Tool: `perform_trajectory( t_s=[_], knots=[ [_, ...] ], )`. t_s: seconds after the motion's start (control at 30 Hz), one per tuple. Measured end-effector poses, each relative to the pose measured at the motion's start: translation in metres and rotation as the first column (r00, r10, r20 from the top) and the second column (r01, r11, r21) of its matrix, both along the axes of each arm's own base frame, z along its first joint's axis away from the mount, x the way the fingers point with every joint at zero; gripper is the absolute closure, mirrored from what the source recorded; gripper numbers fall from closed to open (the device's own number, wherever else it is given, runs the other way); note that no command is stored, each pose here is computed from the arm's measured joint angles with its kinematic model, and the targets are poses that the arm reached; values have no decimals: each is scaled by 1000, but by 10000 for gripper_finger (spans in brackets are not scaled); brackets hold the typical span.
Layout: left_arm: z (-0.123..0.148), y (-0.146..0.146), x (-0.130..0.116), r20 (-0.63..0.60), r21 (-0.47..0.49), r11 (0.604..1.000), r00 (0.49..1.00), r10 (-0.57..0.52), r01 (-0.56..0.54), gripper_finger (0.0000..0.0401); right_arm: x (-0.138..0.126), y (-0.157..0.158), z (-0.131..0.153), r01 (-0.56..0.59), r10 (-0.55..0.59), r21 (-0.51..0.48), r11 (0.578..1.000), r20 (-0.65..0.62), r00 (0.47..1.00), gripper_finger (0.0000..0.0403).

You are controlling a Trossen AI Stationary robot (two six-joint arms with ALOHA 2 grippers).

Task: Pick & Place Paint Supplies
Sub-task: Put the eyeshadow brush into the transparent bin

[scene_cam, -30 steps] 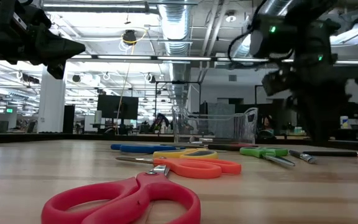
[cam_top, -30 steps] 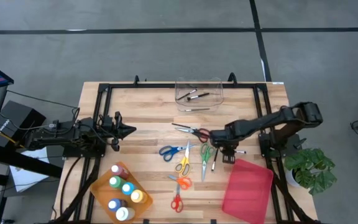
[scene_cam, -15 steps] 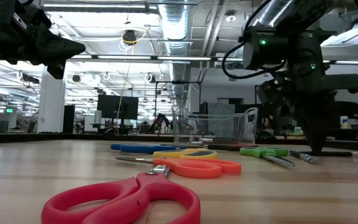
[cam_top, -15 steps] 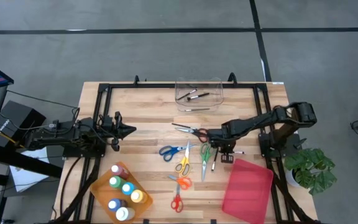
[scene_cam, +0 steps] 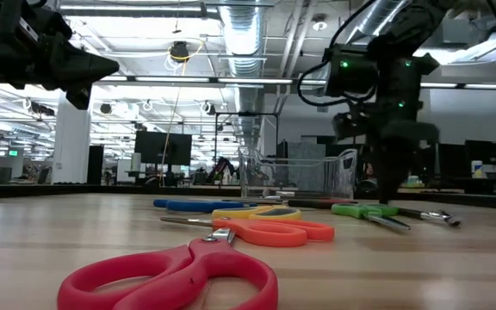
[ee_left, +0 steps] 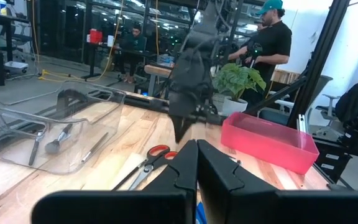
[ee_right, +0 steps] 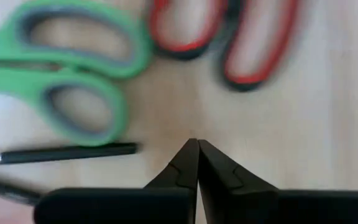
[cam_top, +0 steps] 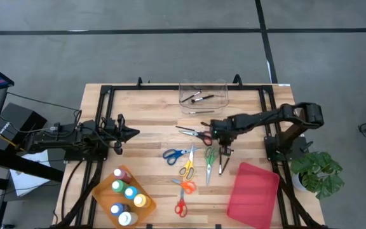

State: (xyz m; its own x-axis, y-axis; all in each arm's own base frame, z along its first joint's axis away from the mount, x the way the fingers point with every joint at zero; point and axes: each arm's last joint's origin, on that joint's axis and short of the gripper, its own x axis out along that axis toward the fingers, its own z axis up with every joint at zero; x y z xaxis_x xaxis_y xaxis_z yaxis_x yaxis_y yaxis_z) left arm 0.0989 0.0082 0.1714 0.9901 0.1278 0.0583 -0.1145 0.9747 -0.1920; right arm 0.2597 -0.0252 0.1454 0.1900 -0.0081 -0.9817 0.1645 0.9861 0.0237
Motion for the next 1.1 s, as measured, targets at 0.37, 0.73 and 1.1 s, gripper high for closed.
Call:
perform_trajectory(
  t_s=[0.37, 0.73, 1.1],
  knots=[
    [-2, 0, 2, -27, -1, 1000, 1000, 2, -2, 401, -26, 24, 37, -179, 180, 12, 984, -73, 981, 314],
    [-3, 0, 3, -36, -2, 1000, 999, 3, -3, 401, -20, 54, 10, -451, 438, -17, 892, -209, 874, 231],
    [-3, 0, 3, -36, -2, 1000, 999, 2, -2, 401, -19, 53, -7, -482, 462, -7, 876, -269, 845, 235]
  ],
)
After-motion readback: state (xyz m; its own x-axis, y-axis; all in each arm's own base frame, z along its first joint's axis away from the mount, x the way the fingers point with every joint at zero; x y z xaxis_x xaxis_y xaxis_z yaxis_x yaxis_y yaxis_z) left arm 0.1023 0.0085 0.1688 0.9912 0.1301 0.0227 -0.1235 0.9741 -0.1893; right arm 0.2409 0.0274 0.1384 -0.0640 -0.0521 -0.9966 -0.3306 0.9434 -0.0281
